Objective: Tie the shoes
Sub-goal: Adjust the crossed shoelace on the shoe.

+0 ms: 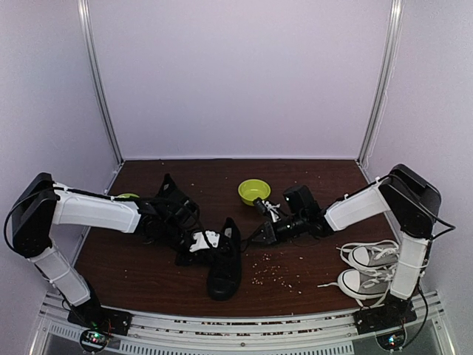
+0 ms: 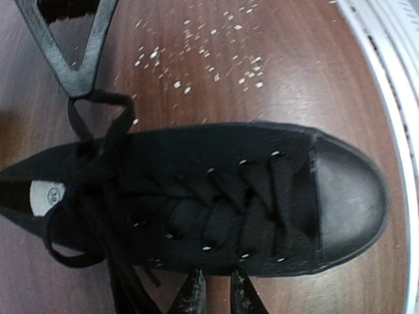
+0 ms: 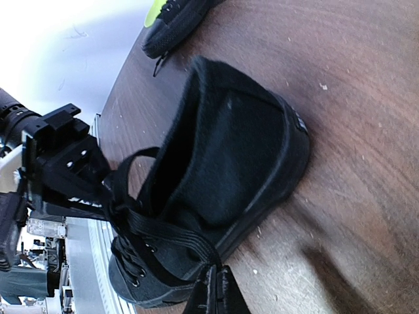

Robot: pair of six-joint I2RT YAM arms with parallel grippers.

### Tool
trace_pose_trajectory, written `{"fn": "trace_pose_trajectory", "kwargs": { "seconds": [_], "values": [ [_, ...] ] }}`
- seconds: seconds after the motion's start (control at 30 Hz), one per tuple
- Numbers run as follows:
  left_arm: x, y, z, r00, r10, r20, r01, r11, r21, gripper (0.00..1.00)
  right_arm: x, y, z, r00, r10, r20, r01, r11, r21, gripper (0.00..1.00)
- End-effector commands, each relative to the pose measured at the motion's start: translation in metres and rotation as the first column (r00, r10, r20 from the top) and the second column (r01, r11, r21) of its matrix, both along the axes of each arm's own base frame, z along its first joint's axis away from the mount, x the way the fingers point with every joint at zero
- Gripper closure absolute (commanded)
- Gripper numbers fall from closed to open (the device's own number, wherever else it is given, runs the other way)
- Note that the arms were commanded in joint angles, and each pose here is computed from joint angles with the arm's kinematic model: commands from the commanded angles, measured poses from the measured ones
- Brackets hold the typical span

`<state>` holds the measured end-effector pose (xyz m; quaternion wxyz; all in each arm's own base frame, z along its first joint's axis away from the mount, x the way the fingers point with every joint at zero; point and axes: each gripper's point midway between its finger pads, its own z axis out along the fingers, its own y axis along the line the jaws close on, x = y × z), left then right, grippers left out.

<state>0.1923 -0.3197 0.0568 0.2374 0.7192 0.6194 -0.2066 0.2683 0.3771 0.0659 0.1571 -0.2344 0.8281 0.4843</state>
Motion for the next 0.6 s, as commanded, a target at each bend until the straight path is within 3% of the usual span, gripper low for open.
{"fn": "trace_pose_trajectory", "kwargs": {
  "seconds": [0.0, 0.37, 0.5, 0.57],
  "values": [
    [0.032, -0.004, 0.011, 0.989, 0.105, 0.108, -0.103, 0.994, -0.017, 0.82, 0.004, 0.009, 0.018, 0.999, 0.017, 0.028, -0.018, 0.999, 0.036, 1.0],
    [0.049, -0.019, 0.02, 0.979, 0.169, 0.111, -0.162, 0.984, -0.069, 0.6, 0.003, 0.01, 0.021, 0.999, 0.021, 0.031, -0.023, 0.999, 0.044, 1.0],
    [0.044, -0.029, 0.026, 0.985, 0.159, 0.062, -0.15, 0.981, -0.123, 0.6, 0.004, 0.01, 0.022, 0.999, 0.02, 0.036, -0.021, 0.999, 0.044, 1.0],
    [0.044, -0.031, 0.024, 0.985, 0.163, 0.052, -0.155, 0.98, -0.125, 0.71, 0.004, 0.01, 0.021, 0.999, 0.019, 0.033, -0.02, 0.999, 0.044, 1.0]
  ]
}}
